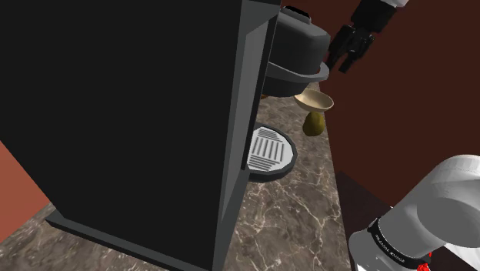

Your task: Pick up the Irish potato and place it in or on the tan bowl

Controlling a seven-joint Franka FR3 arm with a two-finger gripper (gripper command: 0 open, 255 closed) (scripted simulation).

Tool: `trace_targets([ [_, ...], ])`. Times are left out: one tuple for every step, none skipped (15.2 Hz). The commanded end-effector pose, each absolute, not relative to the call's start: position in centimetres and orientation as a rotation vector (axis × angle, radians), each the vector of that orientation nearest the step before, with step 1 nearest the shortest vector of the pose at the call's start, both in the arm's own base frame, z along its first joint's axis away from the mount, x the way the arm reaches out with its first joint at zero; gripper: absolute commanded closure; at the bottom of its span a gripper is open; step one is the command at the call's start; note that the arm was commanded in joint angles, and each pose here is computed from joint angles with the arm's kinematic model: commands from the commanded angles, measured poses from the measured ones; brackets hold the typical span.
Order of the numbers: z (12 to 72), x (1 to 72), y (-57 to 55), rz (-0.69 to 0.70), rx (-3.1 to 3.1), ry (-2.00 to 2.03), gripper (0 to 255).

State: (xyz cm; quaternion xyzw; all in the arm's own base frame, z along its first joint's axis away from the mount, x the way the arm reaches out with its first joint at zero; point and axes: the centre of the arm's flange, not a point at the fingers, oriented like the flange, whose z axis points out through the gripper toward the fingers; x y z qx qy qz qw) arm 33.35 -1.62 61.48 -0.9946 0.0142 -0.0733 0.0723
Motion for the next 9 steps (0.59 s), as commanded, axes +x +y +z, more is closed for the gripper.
trace_targets([
  [61.5, 33.3, -1.6, -0.220, -2.988, 0.043, 0],
  [60.2, 32.8, -1.3, -0.237, -3.007, 0.081, 0],
  [59.0, 32.2, -1.0, -0.255, -3.026, 0.121, 0],
  [57.7, 31.7, -0.7, -0.272, -3.044, 0.160, 0],
  [56.4, 31.2, -0.4, -0.290, -3.061, 0.200, 0],
  [55.2, 30.7, -0.1, -0.308, -3.078, 0.241, 0],
  [53.9, 30.2, 0.2, -0.326, -3.094, 0.282, 0],
  [52.6, 29.8, 0.5, -0.344, -3.109, 0.324, 0],
  [51.2, 29.4, 0.7, -0.363, -3.124, 0.366, 0],
])
